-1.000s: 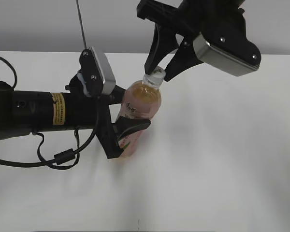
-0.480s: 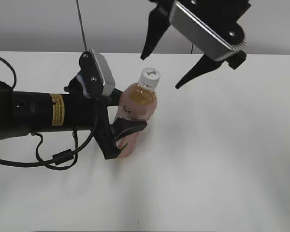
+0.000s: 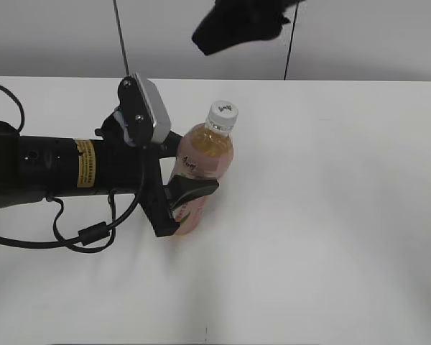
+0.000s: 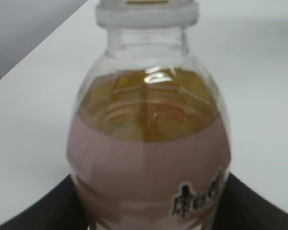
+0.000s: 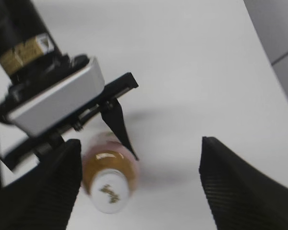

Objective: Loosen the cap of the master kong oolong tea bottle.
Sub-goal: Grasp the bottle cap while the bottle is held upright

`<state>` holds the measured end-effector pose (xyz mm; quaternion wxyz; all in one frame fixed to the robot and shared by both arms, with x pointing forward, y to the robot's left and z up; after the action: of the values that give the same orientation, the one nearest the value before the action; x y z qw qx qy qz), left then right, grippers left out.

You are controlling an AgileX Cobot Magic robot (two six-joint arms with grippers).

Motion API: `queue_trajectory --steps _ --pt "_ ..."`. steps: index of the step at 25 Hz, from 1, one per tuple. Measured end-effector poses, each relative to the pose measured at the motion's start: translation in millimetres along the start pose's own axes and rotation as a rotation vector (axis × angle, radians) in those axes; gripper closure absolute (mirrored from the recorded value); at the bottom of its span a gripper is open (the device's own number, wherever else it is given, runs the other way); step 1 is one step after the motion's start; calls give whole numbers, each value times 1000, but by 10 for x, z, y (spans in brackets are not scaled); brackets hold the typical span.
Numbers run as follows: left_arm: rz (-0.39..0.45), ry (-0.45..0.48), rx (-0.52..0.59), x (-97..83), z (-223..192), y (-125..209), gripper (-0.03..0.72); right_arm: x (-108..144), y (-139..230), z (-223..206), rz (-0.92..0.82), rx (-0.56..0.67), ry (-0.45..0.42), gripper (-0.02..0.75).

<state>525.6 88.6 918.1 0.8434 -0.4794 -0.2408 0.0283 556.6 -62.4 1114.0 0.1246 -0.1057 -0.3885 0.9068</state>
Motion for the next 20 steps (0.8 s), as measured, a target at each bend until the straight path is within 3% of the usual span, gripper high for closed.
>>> queue_trajectory --steps 4,7,9,14,20 --pt "2 -2 0 2 0 0 277 51 -20 88 -712 5 -8 160" --pt "2 -2 0 2 0 0 277 137 85 93 -1116 125 -24 160" --pt "3 -2 -1 3 0 -1 277 203 173 61 -1294 231 -35 160" --pt "3 -2 -4 3 0 -5 277 197 270 -77 -1570 320 -10 160" --pt "3 -2 -4 3 0 -5 277 137 371 -297 -1689 371 8 160"
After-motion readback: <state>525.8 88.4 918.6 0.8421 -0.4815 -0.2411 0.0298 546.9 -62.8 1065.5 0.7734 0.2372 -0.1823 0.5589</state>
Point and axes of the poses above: a point on each arm's last joint axis where the gripper is mounted, z pointing back along that axis away from the gripper, x along the wrist's bending axis when the last joint is at zero, y = z × x, the point moved 3 cm from there along -z, pointing out along that axis toward the gripper, and after that the axes turned 14 degrees about -z, right-handed, at the moved point
